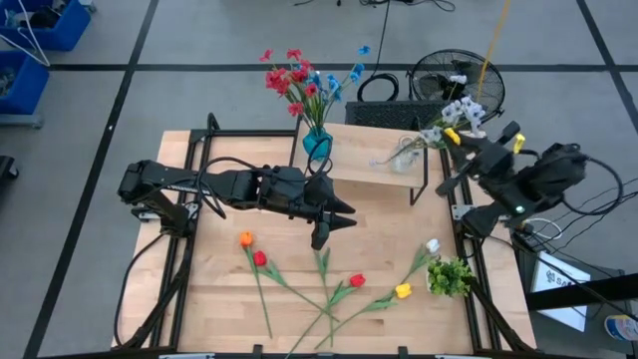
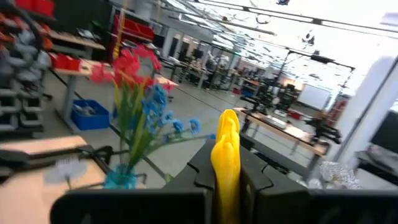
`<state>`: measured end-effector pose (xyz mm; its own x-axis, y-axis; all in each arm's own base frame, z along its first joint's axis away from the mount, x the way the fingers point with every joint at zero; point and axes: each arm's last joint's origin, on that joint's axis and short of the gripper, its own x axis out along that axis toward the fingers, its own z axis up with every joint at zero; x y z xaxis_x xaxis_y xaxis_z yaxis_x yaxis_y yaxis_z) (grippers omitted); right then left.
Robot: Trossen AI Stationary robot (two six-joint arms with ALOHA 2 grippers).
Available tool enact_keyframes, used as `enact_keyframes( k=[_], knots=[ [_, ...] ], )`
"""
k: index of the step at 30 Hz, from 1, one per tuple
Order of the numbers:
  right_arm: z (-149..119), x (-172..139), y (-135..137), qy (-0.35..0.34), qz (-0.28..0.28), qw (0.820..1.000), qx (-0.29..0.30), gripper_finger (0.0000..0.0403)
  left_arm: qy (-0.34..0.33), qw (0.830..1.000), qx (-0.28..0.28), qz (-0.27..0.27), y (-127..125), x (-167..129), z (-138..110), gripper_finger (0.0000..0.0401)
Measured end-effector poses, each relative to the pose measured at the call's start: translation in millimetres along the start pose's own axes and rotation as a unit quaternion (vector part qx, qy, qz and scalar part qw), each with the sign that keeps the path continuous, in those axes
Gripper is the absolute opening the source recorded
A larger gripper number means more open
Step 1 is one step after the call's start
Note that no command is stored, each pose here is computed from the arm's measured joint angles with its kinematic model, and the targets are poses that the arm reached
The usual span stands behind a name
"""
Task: Pick and place flowers into a vace then onto a shelf
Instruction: Put the left yellow tulip into the transparent vase
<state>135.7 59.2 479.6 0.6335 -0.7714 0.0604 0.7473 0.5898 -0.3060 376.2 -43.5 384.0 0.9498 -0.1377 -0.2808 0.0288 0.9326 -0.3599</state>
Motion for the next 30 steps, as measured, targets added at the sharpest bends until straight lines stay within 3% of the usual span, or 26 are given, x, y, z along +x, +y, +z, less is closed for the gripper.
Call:
enact_keyframes(
  k=[6, 17, 23, 30],
  knots=[
    [-20.5, 10.9, 15.3, 0.021, -0.036, 0.998, -0.043, 0.0038, 0.001, 1.0, 0.0, -0.001, 0.0, 0.1, -0.1, 0.0159],
    [-55.0, 27.3, 34.0, 0.06, -0.088, 0.989, -0.106, 0.0172, 0.001, 1.0, -0.006, -0.002, -0.1, 0.1, -0.1, 0.0159],
    [-64.0, 28.2, 40.3, 0.063, -0.087, 0.985, -0.134, 0.0215, 0.002, 1.0, -0.006, -0.001, 0.0, 0.1, -0.3, 0.0159],
    [-52.8, 26.0, 24.4, 0.04, -0.087, 0.993, -0.069, 0.0233, 0.007, 1.0, -0.007, 0.001, 0.4, 0.1, -1.4, 0.0159]
  ],
)
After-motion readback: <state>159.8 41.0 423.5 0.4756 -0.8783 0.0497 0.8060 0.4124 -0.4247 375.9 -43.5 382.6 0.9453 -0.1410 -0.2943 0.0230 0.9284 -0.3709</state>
